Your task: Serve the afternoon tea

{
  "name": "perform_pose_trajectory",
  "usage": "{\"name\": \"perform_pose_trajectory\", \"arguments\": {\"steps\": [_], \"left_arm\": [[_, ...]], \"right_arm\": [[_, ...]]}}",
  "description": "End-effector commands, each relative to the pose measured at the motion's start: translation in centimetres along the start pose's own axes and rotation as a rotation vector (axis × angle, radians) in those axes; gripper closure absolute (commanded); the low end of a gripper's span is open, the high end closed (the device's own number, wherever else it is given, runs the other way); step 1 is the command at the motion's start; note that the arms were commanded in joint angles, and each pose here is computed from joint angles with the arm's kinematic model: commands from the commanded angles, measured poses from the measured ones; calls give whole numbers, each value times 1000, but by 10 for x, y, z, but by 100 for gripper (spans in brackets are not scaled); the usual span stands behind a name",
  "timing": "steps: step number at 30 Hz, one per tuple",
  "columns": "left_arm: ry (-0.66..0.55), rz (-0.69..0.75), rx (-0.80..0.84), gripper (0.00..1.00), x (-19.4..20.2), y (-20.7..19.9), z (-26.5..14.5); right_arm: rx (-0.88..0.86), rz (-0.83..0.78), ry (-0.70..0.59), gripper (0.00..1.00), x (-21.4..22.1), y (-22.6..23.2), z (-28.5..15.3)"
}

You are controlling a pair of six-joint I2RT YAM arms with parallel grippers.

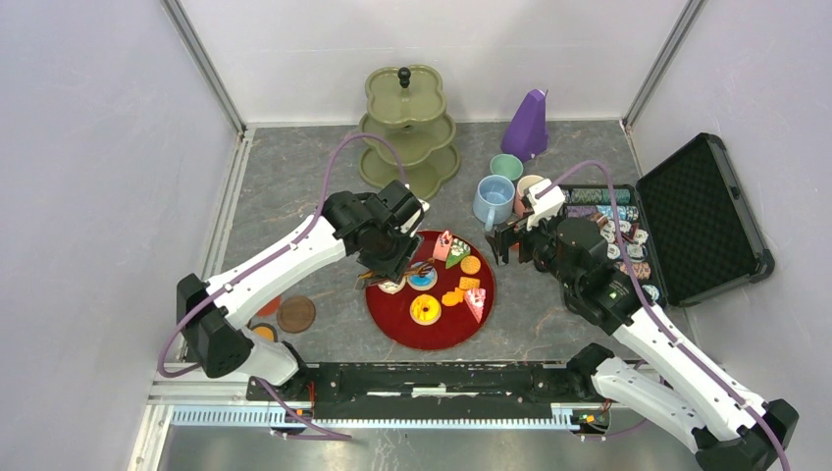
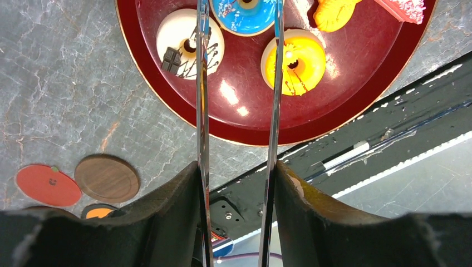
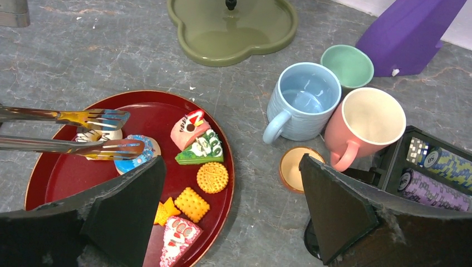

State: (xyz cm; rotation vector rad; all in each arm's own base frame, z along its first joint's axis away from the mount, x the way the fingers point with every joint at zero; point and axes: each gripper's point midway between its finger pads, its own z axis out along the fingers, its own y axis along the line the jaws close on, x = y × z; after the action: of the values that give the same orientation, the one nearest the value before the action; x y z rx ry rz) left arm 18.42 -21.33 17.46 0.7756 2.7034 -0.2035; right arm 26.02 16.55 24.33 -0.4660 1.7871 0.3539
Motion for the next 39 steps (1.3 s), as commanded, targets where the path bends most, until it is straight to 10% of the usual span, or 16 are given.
{"name": "perform_pose_trajectory", "arguments": {"steps": [1,39], "left_arm": [[-50,71,14,44,-21,-4,-3],[50,131,-1,39,-7,-7,26]], "right_arm": [[21,14,-19,2,-4,-3,-2],[22,35,-4,2,13,-3,-2]]}}
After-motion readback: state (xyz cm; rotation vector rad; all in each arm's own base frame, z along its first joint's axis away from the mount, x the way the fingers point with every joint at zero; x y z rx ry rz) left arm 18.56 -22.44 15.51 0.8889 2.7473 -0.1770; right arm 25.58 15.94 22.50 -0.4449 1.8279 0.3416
